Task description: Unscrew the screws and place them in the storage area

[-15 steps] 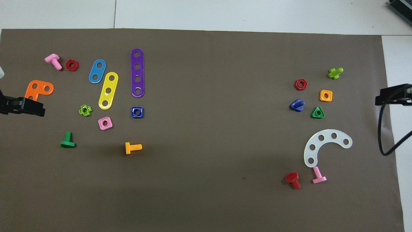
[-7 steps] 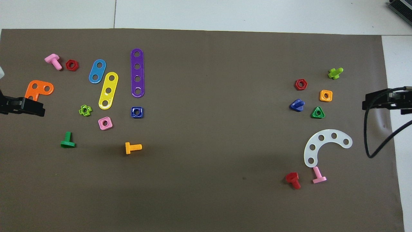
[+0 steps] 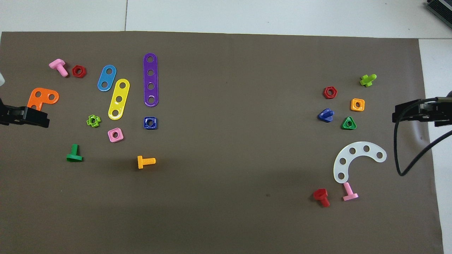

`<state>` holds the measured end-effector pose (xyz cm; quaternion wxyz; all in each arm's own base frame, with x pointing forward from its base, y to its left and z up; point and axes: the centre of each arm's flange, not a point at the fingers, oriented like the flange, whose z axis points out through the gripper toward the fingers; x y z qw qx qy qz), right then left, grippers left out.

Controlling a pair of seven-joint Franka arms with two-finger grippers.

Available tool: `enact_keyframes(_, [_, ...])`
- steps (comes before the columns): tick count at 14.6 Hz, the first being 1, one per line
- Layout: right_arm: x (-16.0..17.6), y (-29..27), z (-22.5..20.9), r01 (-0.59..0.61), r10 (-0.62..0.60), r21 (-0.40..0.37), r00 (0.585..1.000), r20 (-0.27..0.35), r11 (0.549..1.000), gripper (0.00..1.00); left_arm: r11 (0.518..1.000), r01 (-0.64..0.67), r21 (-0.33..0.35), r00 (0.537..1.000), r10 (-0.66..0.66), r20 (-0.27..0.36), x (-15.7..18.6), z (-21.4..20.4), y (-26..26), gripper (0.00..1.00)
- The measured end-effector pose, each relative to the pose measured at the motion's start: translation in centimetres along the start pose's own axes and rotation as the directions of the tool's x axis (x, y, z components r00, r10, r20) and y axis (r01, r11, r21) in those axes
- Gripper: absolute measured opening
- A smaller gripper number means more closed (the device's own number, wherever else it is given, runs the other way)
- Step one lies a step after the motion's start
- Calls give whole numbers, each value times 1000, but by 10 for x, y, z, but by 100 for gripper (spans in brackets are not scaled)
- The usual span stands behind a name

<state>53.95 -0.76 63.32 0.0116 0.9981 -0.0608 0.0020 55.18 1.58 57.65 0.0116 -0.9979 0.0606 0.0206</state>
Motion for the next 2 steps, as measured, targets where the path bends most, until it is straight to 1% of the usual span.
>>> enact_keyframes(2, [0,0,0,0,0,0,1000,0,1000,100,1000,0,0,1000,0,0,0,0,0,100])
